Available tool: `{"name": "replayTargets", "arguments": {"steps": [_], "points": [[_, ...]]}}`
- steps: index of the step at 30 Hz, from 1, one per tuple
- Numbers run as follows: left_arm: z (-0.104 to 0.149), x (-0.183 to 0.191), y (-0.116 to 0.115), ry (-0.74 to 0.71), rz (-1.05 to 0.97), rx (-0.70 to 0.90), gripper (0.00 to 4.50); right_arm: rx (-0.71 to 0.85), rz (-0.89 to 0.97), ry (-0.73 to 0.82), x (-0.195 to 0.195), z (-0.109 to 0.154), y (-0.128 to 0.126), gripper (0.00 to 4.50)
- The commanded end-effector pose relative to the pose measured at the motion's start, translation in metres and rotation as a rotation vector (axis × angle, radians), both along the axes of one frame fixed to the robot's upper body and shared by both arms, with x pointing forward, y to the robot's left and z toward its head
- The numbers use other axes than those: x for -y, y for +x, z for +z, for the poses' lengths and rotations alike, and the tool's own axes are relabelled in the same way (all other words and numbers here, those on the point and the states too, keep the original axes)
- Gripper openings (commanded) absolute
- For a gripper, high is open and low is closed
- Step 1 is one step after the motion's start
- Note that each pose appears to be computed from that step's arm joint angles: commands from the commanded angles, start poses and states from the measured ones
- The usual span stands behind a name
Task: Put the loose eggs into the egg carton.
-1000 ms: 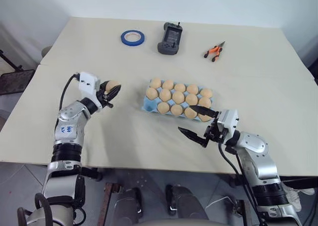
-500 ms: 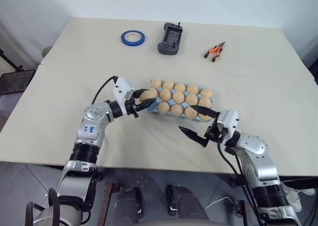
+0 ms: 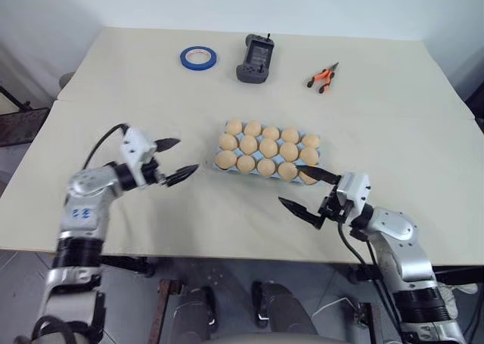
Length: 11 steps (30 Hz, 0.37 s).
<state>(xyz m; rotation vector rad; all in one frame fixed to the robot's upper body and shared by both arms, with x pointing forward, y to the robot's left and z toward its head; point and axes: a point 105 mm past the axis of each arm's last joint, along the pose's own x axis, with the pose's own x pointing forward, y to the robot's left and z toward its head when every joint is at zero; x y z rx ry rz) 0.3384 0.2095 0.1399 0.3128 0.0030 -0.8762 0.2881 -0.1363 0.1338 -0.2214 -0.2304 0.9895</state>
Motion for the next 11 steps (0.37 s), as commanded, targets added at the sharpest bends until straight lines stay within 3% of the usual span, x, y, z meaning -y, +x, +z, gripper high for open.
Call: {"name": "replayTargets", "arguments": {"steps": [1, 5, 11], "points": [[0.003, -0.012, -0.022, 0.024, -0.025, 0.025, 4.42, 0.035, 0.003, -0.003, 0.010, 0.012, -0.004, 4.50], [-0.017, -0.022, -0.043, 0.092, -0.026, -0.034, 4.42, 0.034, 0.003, -0.011, 0.014, 0.012, -0.003, 4.50], [-0.012, -0.012, -0.047, 0.055, -0.014, 0.006, 4.42, 0.033, 0.025, -0.011, 0.012, 0.013, 0.000, 4.50]]}}
